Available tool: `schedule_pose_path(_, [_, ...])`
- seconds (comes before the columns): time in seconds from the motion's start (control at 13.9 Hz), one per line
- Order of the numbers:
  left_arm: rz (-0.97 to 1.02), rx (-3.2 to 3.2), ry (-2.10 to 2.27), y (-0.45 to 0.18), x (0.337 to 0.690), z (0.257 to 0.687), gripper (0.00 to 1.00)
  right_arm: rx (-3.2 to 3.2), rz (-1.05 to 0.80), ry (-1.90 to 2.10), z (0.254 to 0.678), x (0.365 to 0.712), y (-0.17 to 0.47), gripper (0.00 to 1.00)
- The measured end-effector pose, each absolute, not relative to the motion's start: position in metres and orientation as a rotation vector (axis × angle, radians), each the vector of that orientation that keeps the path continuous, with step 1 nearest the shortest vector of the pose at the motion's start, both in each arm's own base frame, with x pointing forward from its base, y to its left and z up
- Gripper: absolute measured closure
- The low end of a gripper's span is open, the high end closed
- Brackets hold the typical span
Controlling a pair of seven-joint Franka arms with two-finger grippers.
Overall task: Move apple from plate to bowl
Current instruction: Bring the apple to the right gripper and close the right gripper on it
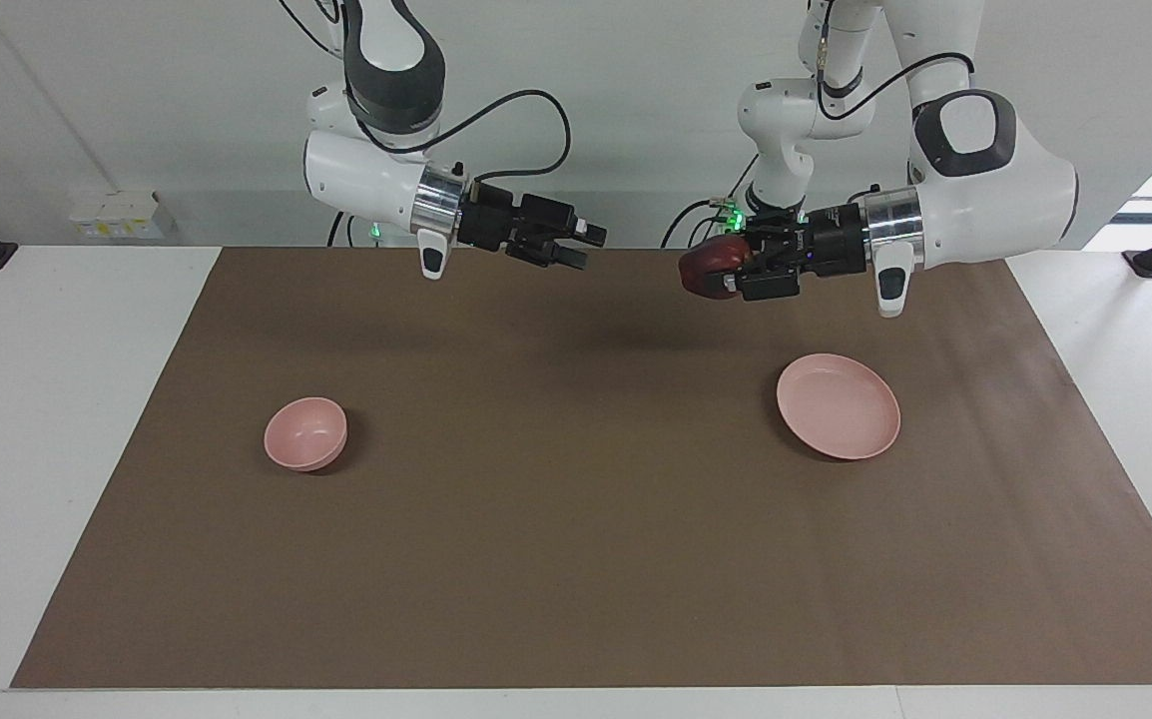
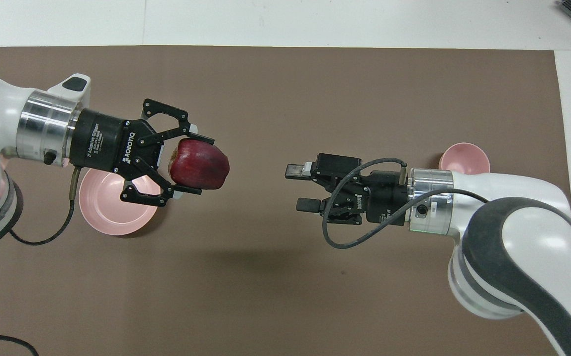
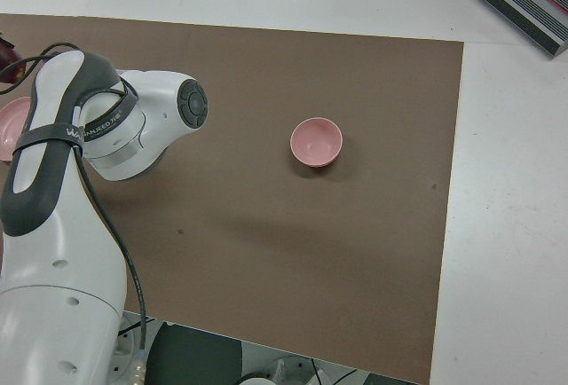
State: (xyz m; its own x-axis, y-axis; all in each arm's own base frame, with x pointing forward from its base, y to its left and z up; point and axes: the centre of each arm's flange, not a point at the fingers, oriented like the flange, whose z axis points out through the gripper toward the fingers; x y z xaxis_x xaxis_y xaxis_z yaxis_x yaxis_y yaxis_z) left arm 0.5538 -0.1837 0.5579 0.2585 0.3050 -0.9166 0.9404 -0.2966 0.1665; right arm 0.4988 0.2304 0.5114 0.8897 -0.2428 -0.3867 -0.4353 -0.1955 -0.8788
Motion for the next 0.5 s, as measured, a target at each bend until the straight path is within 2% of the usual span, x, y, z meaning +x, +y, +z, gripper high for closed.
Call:
schedule_pose_path(0.29, [-1.177, 1.647, 1.176, -0.201, 0.529, 0.550, 0.23, -1.774, 0.177, 0.504, 0.524, 0.498, 0.230, 0.00])
schedule_pose_path(0.5, [-1.334, 1.527, 1.230, -0.226, 0.518, 0.525, 0.23, -1.783, 0.118, 0.486, 0.533, 0.498, 0.234, 0.00])
